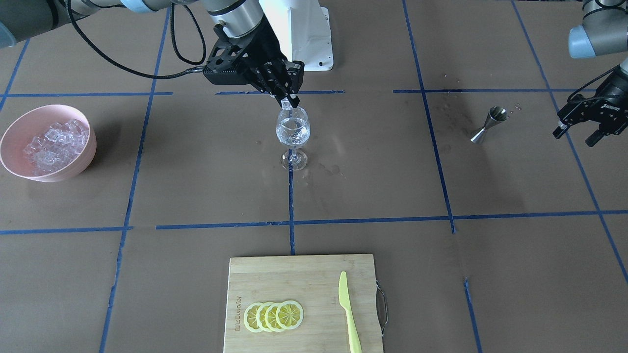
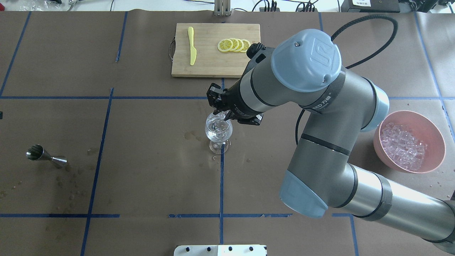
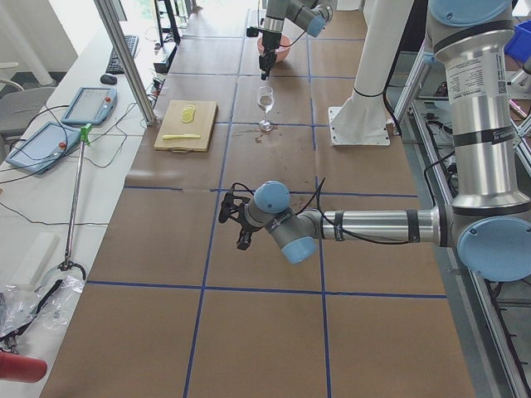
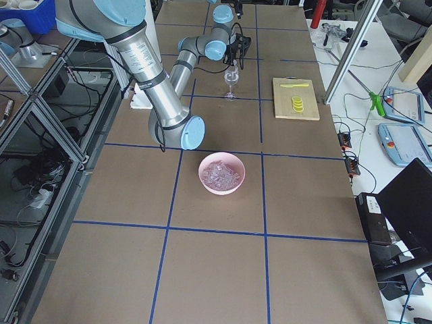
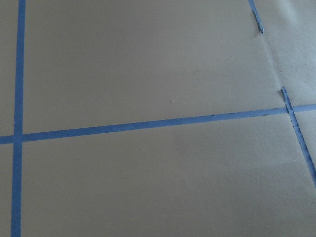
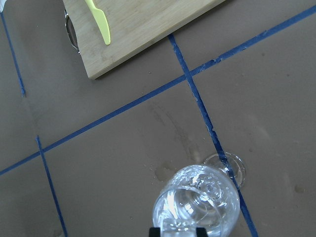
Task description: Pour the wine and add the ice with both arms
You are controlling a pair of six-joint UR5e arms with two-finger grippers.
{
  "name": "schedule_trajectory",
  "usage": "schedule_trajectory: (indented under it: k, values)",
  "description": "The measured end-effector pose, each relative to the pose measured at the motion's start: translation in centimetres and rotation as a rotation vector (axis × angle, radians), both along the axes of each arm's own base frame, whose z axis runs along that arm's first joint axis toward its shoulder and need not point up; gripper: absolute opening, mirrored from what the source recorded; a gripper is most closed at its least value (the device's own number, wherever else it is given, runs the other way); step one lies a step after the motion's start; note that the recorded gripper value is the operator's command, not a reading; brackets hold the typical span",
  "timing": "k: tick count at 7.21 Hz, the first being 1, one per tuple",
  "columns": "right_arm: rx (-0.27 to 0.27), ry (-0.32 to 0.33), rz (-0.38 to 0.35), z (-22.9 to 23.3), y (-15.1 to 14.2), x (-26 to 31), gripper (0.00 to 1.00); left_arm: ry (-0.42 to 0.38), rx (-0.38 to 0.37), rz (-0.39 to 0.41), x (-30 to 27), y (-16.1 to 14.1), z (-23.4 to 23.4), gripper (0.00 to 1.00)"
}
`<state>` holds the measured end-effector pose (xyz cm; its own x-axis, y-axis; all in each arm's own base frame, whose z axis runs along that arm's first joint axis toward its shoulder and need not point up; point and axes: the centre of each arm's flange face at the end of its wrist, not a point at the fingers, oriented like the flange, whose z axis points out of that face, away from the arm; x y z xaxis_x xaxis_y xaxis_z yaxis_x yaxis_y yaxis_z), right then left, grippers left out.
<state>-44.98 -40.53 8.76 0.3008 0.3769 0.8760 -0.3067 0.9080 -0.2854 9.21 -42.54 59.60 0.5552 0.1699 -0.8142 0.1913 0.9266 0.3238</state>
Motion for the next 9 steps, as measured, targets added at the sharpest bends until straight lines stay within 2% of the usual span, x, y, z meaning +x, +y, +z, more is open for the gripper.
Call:
schedule_trajectory:
  k: [3,5,7,9]
  values:
    - [-0.013,0.015,-0.002,0.6,-0.2,-0.8,1.0,0.014,-0.005,-0.012,-0.1,0.4,-0.2,1.0]
    - [-0.027,0.043,0.003,3.0,-0.5,0.0,1.0,0.025,-0.005,-0.02,-0.3,0.6,-0.2,1.0]
    - [-0.014,0.103,0.001,9.0,-2.2,5.0,1.0,0.024,-0.007,-0.021,-0.3,0.7,0.1,1.0]
    - [0.045,0.195,-0.058,16.7,-4.9,12.3,1.0,0.018,-0.004,-0.014,-0.3,0.8,0.4,1.0]
